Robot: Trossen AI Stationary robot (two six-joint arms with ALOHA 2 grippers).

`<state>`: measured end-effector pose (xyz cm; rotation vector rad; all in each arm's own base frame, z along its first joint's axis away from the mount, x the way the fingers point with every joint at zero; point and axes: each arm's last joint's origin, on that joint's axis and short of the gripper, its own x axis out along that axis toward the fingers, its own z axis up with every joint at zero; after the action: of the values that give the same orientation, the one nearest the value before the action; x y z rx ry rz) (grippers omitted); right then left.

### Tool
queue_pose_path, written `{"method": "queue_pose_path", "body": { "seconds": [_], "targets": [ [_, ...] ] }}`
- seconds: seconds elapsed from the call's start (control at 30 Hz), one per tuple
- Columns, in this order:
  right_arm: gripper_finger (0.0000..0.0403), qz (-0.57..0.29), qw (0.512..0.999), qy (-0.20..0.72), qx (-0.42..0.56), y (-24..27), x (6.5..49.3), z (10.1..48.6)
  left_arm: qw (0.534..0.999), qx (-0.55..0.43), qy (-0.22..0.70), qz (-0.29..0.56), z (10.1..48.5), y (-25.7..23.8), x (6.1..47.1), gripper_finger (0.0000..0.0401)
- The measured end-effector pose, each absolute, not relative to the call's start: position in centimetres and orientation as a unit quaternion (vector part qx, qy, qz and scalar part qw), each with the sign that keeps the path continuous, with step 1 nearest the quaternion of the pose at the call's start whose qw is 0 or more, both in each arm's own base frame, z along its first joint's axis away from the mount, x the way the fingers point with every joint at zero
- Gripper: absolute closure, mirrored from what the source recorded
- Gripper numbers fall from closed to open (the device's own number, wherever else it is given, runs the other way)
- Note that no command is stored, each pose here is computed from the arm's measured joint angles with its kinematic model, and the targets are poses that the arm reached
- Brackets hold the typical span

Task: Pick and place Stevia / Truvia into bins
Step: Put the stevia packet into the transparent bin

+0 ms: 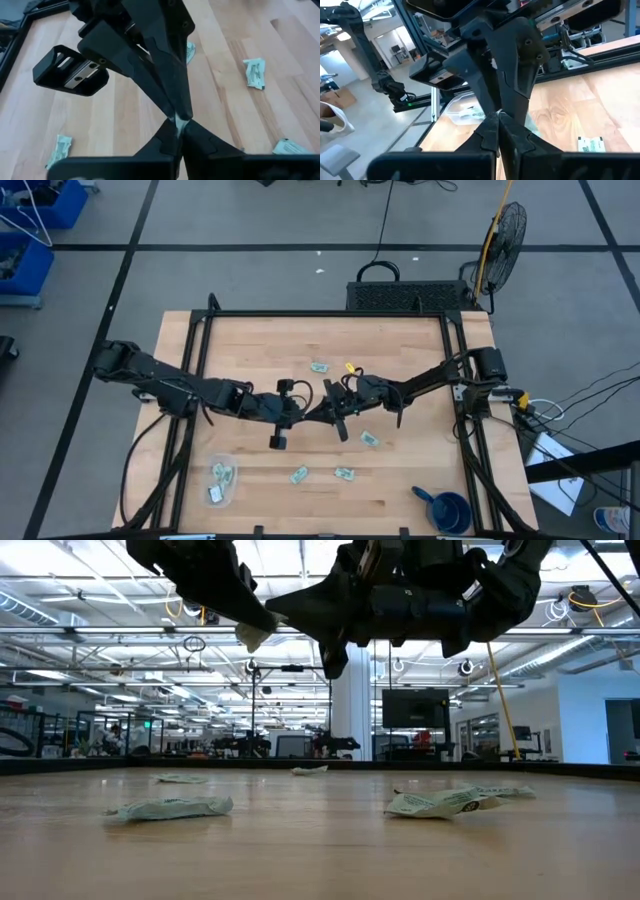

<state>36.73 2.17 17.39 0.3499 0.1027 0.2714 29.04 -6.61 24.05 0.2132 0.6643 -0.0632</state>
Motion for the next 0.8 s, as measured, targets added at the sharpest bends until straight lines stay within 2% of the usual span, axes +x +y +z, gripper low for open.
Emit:
{"method": "queue_pose_path", "body": {
  "seconds": [0.13, 0.33, 0.53, 0.7, 0.8],
  "targets": [
    [0.0380, 0.133, 0.975, 0.053, 0.169, 2.2, 36.7, 17.3, 0.939, 0.101, 0.328, -0.027, 24.0, -6.3, 29.1, 0.0382],
    [0.0308, 0.134, 0.980, 0.057, 0.137, 2.2, 36.7, 17.2, 0.935, 0.098, 0.339, -0.031, 23.8, -6.3, 28.9, 0.0393],
    [0.0251, 0.130, 0.983, 0.060, 0.116, 2.1, 36.7, 17.0, 0.911, 0.062, 0.405, -0.044, 22.9, -6.6, 27.9, 0.0388],
    [0.0235, 0.129, 0.981, 0.089, 0.112, 2.2, 36.6, 16.5, 0.871, -0.010, 0.487, -0.069, 22.1, -7.9, 26.1, 0.0393],
    [0.0235, 0.125, 0.979, 0.116, 0.113, 2.1, 36.5, 15.9, 0.817, -0.092, 0.562, -0.090, 21.5, -9.3, 24.5, 0.0388]
  ]
}}
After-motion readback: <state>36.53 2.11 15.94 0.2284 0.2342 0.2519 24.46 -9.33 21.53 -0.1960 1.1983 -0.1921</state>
